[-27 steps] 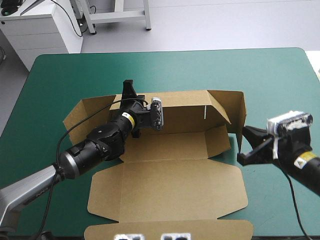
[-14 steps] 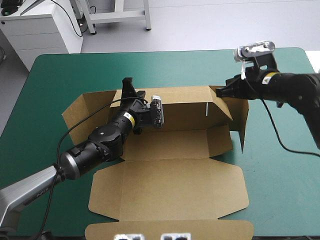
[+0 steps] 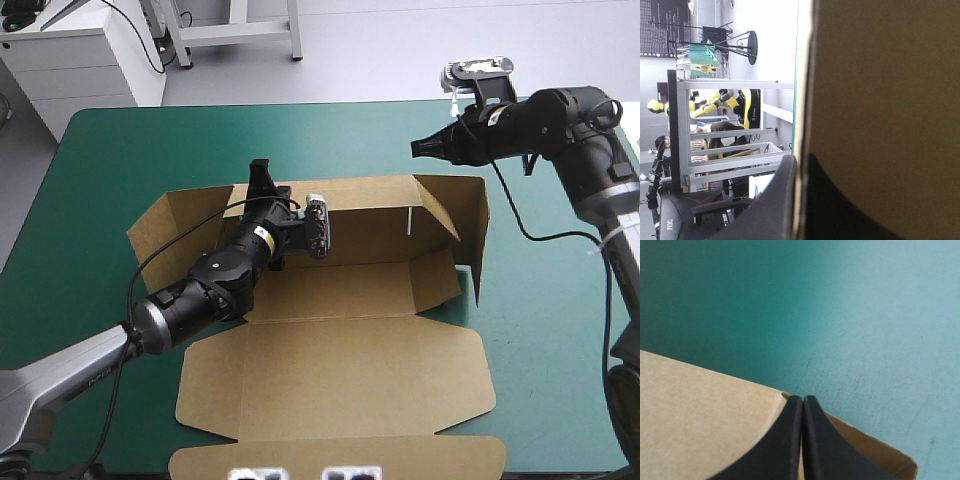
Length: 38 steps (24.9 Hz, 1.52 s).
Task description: Fold the box
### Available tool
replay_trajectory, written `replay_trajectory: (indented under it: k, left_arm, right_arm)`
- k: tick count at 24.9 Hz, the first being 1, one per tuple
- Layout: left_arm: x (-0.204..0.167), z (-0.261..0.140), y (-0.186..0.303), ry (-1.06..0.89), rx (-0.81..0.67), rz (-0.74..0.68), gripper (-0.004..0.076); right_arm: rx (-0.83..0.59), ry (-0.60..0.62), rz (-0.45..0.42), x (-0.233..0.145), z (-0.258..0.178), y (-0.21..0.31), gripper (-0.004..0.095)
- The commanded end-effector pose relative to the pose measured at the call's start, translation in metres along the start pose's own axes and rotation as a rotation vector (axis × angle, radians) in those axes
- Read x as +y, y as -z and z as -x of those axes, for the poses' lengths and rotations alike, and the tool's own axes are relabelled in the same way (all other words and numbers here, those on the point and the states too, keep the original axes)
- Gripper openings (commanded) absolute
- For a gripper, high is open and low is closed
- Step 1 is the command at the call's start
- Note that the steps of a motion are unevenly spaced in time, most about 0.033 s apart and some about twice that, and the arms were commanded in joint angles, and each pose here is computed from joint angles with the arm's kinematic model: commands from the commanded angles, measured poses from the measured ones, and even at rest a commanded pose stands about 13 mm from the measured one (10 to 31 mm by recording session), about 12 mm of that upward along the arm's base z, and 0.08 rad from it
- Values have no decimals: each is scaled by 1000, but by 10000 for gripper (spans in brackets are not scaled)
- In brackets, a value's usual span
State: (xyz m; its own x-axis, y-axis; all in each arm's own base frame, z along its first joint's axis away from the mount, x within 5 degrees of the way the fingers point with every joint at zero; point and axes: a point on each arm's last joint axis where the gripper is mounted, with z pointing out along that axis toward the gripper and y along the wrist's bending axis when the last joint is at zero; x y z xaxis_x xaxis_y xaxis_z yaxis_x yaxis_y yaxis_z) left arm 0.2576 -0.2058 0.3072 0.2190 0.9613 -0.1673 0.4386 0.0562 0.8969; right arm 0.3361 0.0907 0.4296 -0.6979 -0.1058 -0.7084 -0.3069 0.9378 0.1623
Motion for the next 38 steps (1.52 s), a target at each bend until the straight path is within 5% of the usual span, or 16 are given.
replay_trajectory:
  k: [1,20,31,38]
  left_arm:
    - [18,3,11,15,-20,66,-8]
    - [18,2,11,34,-12,67,-8]
    - [20,1,12,22,-5,91,-8]
    - [17,-2,7,14,42,87,-8]
  right_arm:
    - [-66,-6,-26,-3,14,3,-14]
    - [143,-72,-106,-26,25,-56,-14]
    - [268,-131,32,-29,0,-74,-14]
    - [277,-117,44,-26,-7,-64,-14]
